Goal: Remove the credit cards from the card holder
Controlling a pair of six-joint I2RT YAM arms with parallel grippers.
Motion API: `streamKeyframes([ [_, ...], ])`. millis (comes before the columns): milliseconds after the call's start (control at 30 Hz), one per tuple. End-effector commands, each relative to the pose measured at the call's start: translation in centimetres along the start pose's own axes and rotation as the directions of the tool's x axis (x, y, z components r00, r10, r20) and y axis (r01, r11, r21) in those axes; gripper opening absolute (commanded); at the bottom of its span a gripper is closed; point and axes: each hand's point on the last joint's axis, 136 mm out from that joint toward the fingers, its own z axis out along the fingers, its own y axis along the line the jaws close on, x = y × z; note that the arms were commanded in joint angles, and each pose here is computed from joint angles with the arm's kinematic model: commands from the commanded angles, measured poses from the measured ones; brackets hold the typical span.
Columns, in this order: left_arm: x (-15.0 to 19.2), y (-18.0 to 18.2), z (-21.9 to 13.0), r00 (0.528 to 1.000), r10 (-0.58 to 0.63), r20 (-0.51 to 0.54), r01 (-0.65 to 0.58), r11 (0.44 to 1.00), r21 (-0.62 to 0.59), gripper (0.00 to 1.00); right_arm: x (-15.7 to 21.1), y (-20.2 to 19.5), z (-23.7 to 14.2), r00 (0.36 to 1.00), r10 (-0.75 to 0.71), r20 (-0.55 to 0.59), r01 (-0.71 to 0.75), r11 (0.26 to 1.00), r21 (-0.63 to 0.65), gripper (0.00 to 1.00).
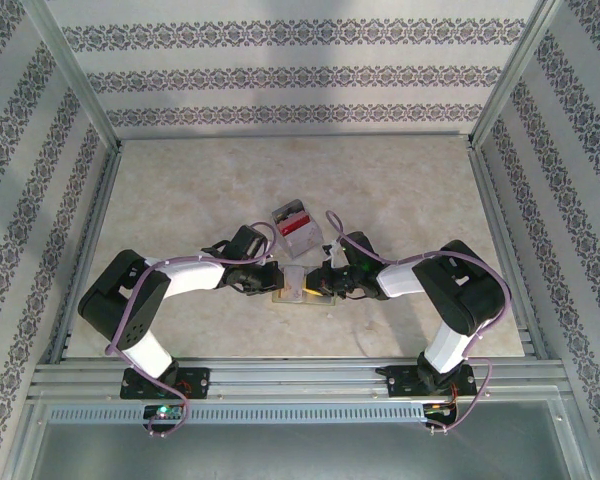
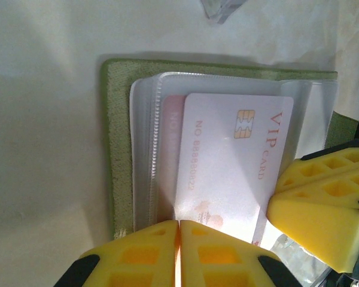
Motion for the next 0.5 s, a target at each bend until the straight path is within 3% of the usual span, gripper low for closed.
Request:
streamKeyframes([
  [0,0.76,3.35,0.51,0.999,-0.034,-0.016,0.032,0.992,-0.122,0.11,0.0,0.16,-0.33,1.0,-0.021,0.001,0.021,1.0,-0.001,0.0],
  [467,1.06,3.75,0.68,0.999,-0.04,-0.021,0.037,0.991,-0.13,0.11,0.16,-0.24,-1.03,1.0,-0.022,0.01,0.022,1.0,0.013,0.0],
])
